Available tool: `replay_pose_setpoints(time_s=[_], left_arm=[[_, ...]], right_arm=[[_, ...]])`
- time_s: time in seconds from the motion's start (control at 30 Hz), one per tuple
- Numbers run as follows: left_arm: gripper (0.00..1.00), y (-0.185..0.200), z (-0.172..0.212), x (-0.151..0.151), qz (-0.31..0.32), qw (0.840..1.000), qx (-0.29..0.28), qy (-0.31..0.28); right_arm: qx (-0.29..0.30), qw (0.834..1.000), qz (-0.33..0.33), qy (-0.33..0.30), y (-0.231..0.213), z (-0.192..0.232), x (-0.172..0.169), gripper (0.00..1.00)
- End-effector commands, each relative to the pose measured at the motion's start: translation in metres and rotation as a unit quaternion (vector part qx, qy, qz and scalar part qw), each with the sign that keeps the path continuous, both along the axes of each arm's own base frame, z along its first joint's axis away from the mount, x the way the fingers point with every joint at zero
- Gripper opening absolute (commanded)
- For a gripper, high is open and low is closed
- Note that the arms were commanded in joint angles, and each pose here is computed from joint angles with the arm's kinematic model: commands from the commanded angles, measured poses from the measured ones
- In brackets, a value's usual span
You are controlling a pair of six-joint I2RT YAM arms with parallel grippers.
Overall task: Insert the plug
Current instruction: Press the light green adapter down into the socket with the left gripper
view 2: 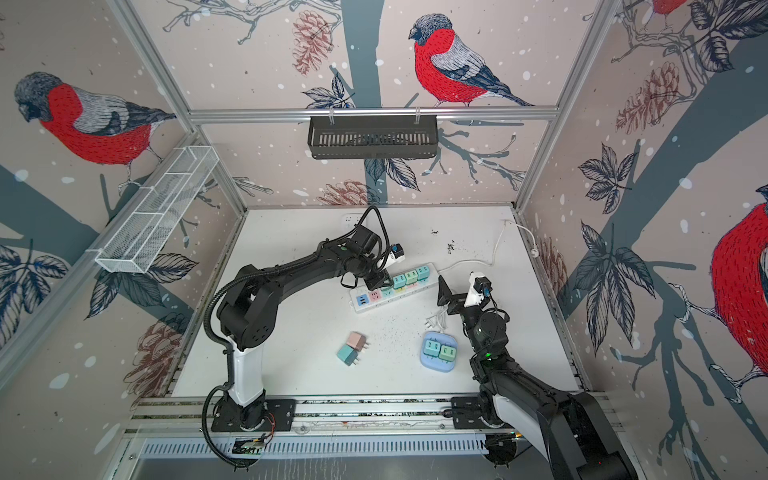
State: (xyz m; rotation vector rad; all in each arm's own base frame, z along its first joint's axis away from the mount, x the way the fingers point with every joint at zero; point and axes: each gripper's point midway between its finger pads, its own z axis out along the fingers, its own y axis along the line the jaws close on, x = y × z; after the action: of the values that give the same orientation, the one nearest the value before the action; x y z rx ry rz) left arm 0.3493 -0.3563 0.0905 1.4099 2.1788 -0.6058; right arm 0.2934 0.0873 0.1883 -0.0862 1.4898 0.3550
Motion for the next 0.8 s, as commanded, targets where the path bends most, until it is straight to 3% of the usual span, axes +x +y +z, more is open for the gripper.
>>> replay_pose_setpoints(time_s=[0.0,0.77], left_arm=[[0.0,-0.004,0.006,0.002,-0.006,1.0,-0.011,-0.011],[0.0,0.001,-0.028,0.013,-0.013,0.999,0.035,-0.022]], right_arm=[[0.003,1.0,0.002,-0.015,0.001,0.008,0.0,1.0],[-0.004,1.0,0.012,-0.008,0.006,0.007,0.004,1.0]])
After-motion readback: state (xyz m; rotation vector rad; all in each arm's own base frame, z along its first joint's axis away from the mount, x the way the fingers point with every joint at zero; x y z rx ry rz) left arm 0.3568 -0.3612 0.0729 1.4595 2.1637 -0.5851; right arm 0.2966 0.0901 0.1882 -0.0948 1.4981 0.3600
